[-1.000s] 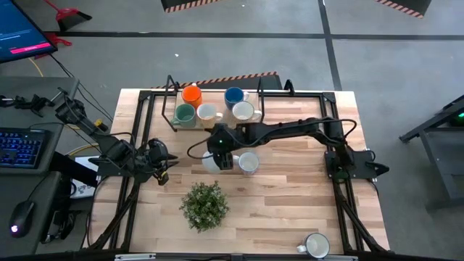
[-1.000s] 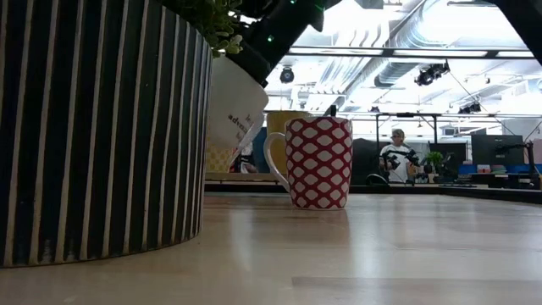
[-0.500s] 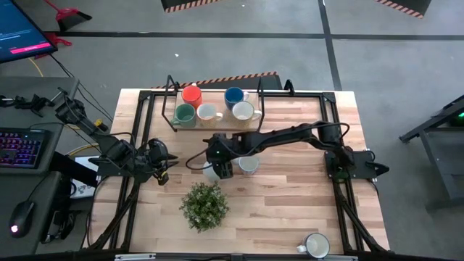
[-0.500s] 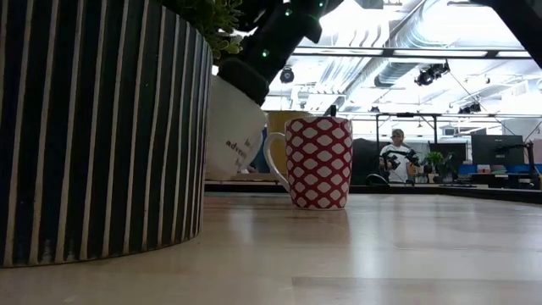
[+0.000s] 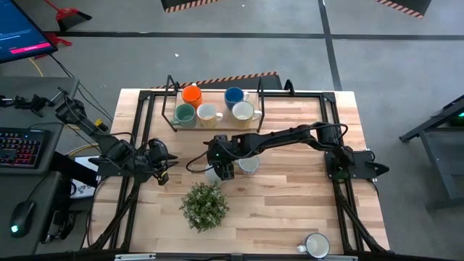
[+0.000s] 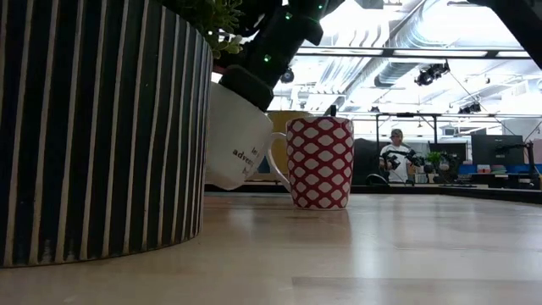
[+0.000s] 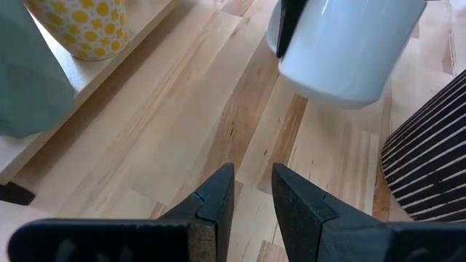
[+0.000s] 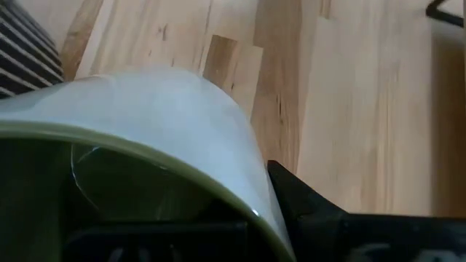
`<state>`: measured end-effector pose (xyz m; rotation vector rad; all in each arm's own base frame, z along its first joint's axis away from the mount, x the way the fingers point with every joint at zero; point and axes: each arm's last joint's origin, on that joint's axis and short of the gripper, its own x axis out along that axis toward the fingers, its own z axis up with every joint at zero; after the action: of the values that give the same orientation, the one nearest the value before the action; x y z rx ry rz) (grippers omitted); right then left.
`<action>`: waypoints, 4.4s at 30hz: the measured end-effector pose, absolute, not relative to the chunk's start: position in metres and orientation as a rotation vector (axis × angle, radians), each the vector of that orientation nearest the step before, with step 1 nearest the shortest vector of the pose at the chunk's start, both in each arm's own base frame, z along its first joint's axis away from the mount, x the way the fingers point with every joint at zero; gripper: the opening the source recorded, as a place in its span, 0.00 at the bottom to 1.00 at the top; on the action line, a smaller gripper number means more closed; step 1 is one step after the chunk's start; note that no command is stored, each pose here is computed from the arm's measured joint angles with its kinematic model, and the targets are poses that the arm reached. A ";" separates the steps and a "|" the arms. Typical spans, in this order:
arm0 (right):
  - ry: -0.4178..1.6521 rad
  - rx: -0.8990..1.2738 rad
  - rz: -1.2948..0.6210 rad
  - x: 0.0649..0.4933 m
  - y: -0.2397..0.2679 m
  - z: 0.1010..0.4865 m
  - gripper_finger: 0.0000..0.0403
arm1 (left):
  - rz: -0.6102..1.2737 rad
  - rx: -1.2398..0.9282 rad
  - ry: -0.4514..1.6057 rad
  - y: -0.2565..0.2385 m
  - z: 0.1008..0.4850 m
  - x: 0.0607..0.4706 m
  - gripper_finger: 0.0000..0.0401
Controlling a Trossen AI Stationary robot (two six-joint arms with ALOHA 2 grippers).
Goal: Place coffee mugs
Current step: Move the dark green mug to the middle of the table, then move the blue patterned mug to the middle left of the table
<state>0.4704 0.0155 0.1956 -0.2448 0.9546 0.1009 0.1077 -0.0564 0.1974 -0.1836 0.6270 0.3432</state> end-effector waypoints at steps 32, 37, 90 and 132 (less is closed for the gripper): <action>1.135 -0.222 0.020 0.456 0.013 0.188 0.00 | 0.340 -0.176 0.628 -0.057 0.197 0.108 0.20; 1.181 -0.232 0.003 0.452 0.010 0.186 0.00 | 0.339 -0.177 0.628 -0.057 0.197 0.108 0.20; 1.173 -0.239 -0.014 0.458 -0.003 0.173 0.11 | 0.334 -0.183 0.628 -0.057 0.198 0.108 0.20; 1.313 -0.228 -0.150 0.399 0.112 0.331 0.19 | 0.338 -0.179 0.627 -0.057 0.198 0.108 0.20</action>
<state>0.3987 0.1123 0.3312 -0.2277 1.3130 -0.1499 0.1080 -0.0567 0.1976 -0.1790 0.6269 0.3376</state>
